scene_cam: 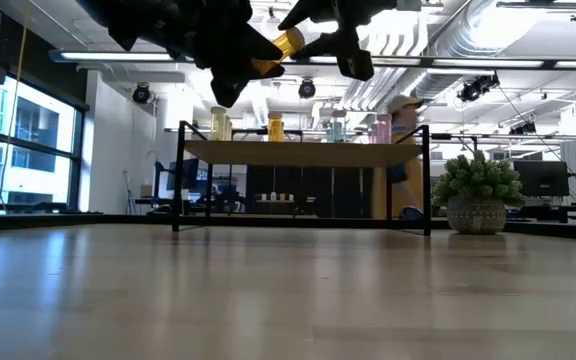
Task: Pick and place medicine bottles onto shelf by color
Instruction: Put the orange pill bottle on the shelf aligned with the other orange pill bottles
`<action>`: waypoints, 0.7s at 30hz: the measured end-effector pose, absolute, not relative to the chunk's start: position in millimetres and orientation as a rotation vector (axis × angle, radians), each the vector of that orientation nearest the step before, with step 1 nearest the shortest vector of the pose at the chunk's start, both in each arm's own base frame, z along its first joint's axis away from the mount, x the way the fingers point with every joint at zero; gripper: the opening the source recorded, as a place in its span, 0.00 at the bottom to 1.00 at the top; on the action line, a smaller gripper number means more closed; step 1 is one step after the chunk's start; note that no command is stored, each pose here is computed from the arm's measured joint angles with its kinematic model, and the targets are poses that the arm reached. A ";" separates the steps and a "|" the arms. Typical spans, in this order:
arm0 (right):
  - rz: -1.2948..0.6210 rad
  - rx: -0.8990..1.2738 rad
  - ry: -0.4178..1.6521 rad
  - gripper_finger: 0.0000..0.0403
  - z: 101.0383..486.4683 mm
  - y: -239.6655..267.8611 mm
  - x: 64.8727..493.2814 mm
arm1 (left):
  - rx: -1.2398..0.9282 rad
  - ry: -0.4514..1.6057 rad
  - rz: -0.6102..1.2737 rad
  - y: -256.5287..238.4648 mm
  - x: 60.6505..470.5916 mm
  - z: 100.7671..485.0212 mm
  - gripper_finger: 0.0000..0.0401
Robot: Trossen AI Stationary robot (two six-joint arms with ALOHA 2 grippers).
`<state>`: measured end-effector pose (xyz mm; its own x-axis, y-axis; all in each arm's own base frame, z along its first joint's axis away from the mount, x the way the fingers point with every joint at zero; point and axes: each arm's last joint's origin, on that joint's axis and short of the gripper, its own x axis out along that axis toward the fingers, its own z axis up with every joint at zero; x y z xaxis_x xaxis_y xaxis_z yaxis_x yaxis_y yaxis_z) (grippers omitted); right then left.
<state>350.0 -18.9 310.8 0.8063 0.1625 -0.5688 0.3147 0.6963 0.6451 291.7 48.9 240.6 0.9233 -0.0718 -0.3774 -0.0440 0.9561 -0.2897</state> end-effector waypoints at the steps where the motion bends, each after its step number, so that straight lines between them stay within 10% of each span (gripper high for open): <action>1: -0.100 0.803 0.639 0.40 310.9 -21.3 349.9 | -0.301 0.394 -0.007 49.6 291.4 241.0 0.23; 21: -0.133 0.446 0.103 0.51 367.6 -112.5 334.3 | -0.249 0.170 0.431 90.9 285.4 259.3 0.23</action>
